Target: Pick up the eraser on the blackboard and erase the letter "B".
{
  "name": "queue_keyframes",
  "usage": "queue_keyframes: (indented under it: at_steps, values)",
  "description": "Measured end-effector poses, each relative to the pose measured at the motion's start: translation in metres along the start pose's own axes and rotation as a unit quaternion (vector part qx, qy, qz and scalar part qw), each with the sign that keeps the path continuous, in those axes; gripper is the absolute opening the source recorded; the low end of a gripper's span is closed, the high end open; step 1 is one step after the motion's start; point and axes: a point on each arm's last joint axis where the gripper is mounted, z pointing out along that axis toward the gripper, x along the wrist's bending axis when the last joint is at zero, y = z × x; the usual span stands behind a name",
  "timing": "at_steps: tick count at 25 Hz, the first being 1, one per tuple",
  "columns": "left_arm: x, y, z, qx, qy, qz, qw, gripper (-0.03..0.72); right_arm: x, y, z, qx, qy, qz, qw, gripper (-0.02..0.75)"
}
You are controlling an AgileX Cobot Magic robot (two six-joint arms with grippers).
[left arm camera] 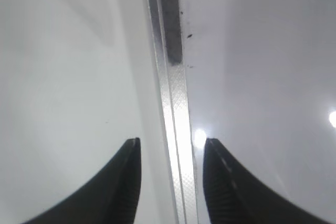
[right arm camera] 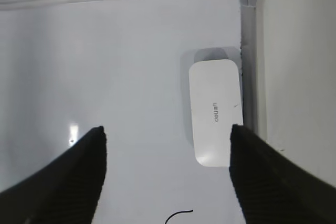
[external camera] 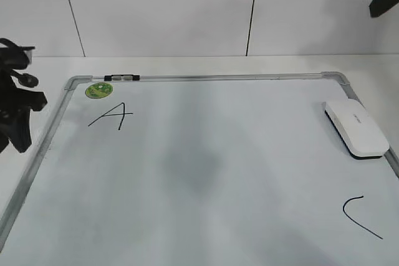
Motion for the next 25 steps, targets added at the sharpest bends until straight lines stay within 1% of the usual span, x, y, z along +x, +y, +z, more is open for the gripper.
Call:
queue_keyframes:
  at_steps: [4, 6, 9, 12, 14, 17, 20, 23, 25]
  values:
    - [0.000, -0.008, -0.025, -0.028, 0.010, 0.008, 1.000, 0.298, 0.009, -0.019, -0.033, -0.028, 0.015, 0.006, 0.999, 0.561]
    - [-0.001, -0.014, -0.041, -0.051, 0.010, 0.010, 0.999, 0.298, 0.013, -0.034, -0.047, -0.036, 0.025, 0.009, 0.999, 0.561]
    - [-0.002, -0.029, -0.070, -0.094, 0.008, 0.014, 0.995, 0.298, 0.016, -0.060, -0.061, -0.039, 0.030, 0.009, 0.999, 0.561]
    - [-0.004, -0.056, -0.100, -0.141, 0.005, 0.018, 0.990, 0.297, 0.019, -0.087, -0.078, -0.050, 0.031, 0.006, 0.998, 0.561]
    - [-0.004, -0.077, -0.115, -0.164, 0.002, 0.020, 0.986, 0.291, 0.021, -0.112, -0.089, -0.060, 0.031, 0.004, 0.998, 0.560]
    - [-0.004, -0.111, -0.133, -0.204, 0.000, 0.024, 0.979, 0.288, 0.022, -0.141, -0.101, -0.075, 0.032, 0.001, 0.997, 0.560]
    - [-0.003, -0.147, -0.149, -0.248, -0.003, 0.027, 0.968, 0.275, 0.023, -0.174, -0.110, -0.093, 0.032, -0.004, 0.995, 0.559]
    - [-0.002, -0.190, -0.163, -0.300, -0.005, 0.032, 0.954, 0.263, 0.023, -0.203, -0.117, -0.113, 0.025, -0.011, 0.993, 0.553]
    - [-0.001, -0.215, -0.166, -0.326, -0.007, 0.034, 0.945, 0.259, 0.021, -0.224, -0.122, -0.131, 0.009, -0.018, 0.991, 0.552]
